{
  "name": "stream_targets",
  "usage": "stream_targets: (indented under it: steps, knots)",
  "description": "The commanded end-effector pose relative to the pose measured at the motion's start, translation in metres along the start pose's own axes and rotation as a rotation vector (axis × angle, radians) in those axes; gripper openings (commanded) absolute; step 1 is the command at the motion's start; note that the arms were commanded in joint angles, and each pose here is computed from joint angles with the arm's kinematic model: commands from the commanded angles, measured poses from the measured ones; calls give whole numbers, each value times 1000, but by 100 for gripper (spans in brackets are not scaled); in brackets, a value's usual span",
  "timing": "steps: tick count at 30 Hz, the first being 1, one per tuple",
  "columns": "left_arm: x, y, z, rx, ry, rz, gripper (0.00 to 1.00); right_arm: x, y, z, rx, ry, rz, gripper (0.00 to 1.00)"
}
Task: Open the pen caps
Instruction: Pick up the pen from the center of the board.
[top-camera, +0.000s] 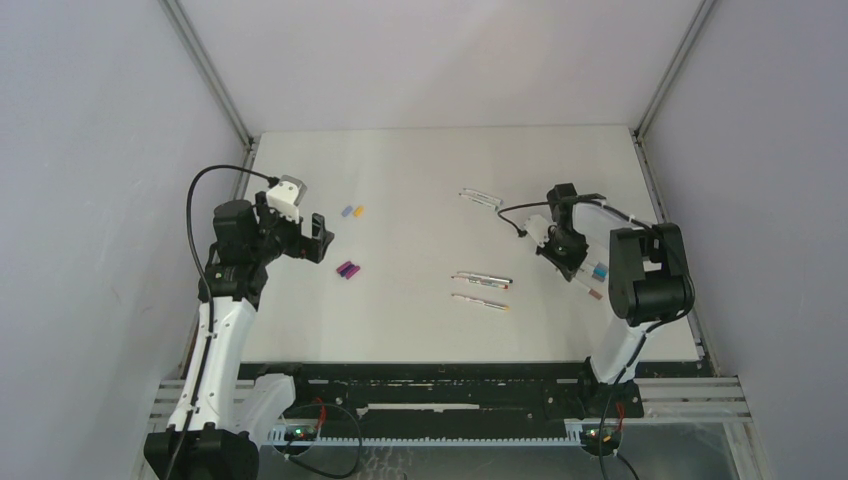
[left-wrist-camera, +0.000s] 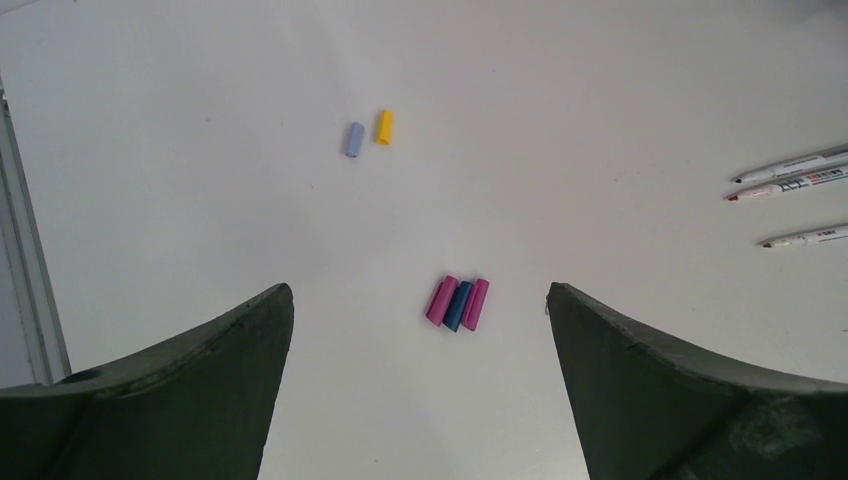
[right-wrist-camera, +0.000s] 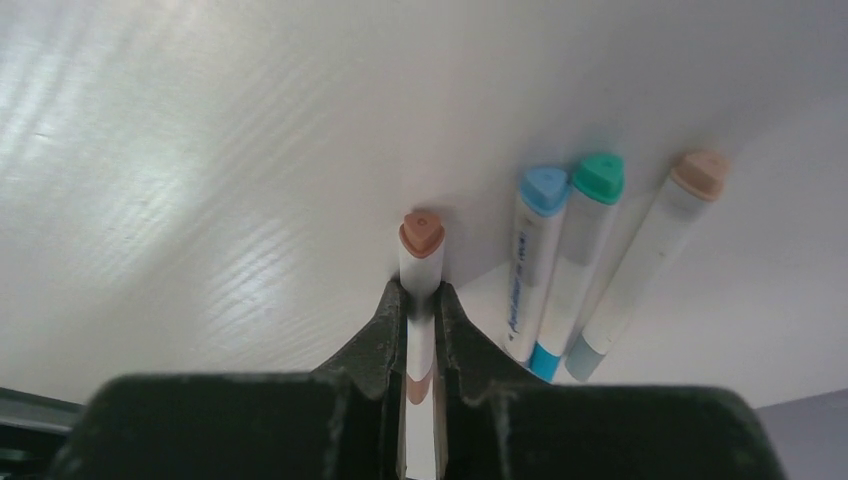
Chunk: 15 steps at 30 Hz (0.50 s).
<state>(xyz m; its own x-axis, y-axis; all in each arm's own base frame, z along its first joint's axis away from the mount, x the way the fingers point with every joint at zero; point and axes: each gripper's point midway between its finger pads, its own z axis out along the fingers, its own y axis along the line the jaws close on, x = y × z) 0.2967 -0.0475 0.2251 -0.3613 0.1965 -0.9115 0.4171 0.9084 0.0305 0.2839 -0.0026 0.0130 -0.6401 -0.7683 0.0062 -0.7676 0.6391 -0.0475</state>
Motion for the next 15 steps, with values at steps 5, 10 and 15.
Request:
stream_targets:
  steps: [5, 10, 15]
  knots:
    - [-1, -6, 2, 43, -20, 23, 100, -53, 17, -53, -68, -257, 50, 0]
    - [-8, -7, 2, 54, -29, 11, 100, -92, 22, -115, -90, -485, 108, 0]
    - [-19, -8, 8, 66, -46, 11, 100, -130, 33, -178, -119, -706, 155, 0]
